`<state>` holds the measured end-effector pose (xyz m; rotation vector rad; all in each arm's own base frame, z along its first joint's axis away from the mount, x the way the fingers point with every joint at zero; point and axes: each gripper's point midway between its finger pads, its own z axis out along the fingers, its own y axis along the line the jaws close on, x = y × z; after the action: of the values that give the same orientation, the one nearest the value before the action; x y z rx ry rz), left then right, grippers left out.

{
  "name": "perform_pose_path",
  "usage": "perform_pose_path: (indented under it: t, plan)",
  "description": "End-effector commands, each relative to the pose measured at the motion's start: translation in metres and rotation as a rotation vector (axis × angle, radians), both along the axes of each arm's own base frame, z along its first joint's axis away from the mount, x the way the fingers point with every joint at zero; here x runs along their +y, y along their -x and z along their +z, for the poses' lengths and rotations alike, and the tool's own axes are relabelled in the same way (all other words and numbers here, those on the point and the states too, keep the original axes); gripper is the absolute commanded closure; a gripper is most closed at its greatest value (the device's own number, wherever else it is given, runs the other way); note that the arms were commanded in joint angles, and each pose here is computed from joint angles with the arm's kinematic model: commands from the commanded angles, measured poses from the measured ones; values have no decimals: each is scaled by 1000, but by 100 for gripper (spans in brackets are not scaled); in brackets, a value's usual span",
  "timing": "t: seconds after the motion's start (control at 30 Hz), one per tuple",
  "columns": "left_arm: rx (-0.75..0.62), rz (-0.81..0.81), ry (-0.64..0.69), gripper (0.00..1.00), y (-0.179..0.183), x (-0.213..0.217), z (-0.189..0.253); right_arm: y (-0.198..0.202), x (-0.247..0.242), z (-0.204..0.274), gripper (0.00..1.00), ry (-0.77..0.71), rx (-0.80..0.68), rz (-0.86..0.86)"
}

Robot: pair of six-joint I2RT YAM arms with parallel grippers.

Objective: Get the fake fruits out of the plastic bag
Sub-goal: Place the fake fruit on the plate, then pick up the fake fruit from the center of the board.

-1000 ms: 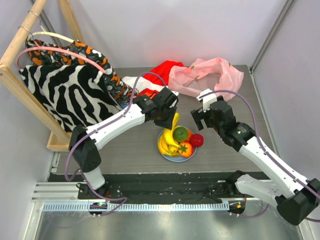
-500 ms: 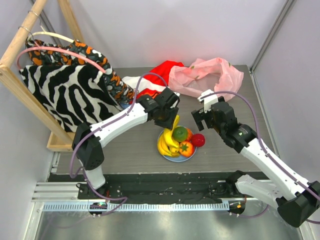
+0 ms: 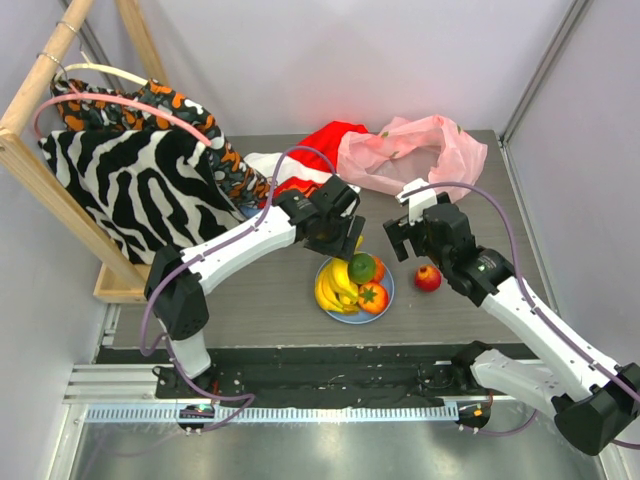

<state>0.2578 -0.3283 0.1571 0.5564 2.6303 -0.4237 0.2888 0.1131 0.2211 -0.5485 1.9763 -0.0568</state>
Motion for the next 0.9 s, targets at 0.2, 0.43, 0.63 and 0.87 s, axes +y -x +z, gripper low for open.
perform_pose_path:
  t: [0.2, 0.43, 0.63, 0.87]
  plan:
    - [-82, -29, 153, 19, -15, -19, 44, 11, -64, -40, 0, 111, 266, 24]
    - [-158, -34, 259, 11, -33, -22, 84, 54, -76, -83, 0, 116, 580, 227]
    - [-265, 28, 311, 9, -68, 2, 118, 49, -55, -94, 0, 25, 587, 309]
    - [-291, 112, 315, 9, -96, 35, 124, 39, -34, -121, 1, -81, 691, 379]
